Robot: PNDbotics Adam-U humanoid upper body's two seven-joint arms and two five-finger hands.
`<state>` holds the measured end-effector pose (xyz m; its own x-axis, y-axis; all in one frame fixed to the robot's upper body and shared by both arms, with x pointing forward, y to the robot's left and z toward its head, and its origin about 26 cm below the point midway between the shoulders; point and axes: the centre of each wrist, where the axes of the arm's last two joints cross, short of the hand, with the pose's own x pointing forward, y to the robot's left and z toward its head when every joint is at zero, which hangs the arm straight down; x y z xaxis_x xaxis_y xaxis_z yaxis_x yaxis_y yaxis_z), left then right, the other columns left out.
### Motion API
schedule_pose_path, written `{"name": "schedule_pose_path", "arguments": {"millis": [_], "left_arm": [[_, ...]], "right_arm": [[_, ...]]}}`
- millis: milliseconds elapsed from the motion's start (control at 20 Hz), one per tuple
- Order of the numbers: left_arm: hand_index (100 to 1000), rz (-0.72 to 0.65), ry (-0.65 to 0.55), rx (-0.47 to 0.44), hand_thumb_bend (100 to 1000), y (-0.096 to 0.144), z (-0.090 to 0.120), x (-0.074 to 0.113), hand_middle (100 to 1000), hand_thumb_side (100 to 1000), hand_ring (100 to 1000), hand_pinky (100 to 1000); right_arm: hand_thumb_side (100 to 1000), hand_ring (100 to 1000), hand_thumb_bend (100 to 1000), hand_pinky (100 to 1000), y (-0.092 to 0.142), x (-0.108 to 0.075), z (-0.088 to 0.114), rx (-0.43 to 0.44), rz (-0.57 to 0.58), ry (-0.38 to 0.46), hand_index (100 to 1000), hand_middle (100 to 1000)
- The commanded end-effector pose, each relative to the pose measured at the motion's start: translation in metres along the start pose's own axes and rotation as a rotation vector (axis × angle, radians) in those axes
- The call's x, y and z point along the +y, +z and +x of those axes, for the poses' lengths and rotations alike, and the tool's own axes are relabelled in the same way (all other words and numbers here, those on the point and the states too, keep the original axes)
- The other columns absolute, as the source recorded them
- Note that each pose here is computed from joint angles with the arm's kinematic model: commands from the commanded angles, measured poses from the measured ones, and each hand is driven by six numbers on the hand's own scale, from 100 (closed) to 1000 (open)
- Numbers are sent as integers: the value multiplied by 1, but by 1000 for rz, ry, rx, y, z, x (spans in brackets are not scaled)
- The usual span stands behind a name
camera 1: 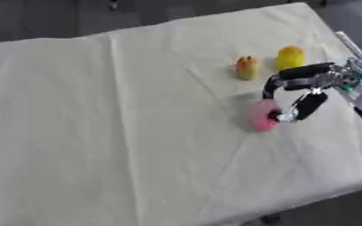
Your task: Pick up the objects with one hand, pass them to the other hand, and then place them into the box on the other side of the table.
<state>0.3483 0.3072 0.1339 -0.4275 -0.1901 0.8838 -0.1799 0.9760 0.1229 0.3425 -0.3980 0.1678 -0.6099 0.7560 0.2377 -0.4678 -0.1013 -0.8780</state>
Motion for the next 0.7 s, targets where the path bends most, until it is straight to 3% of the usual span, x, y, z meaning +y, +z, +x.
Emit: {"name": "schedule_pose_path", "arguments": {"millis": [50,450,700], "left_arm": [[851,1,-22,-41,112,-7,11,9,922,848,848,803],[850,16,-27,-47,109,-8,13,12,922,845,849,803],[850,25,-34,-64,102,-10,17,15,921,836,849,803]], "right_arm": [[332,589,100,872,12,-20,5,-7,-15,38,549,375],[328,563,100,861,16,-44,26,-33,-158,40,523,348],[264,553,100,873,16,-53,36,-42,-267,-7,519,338]]}}
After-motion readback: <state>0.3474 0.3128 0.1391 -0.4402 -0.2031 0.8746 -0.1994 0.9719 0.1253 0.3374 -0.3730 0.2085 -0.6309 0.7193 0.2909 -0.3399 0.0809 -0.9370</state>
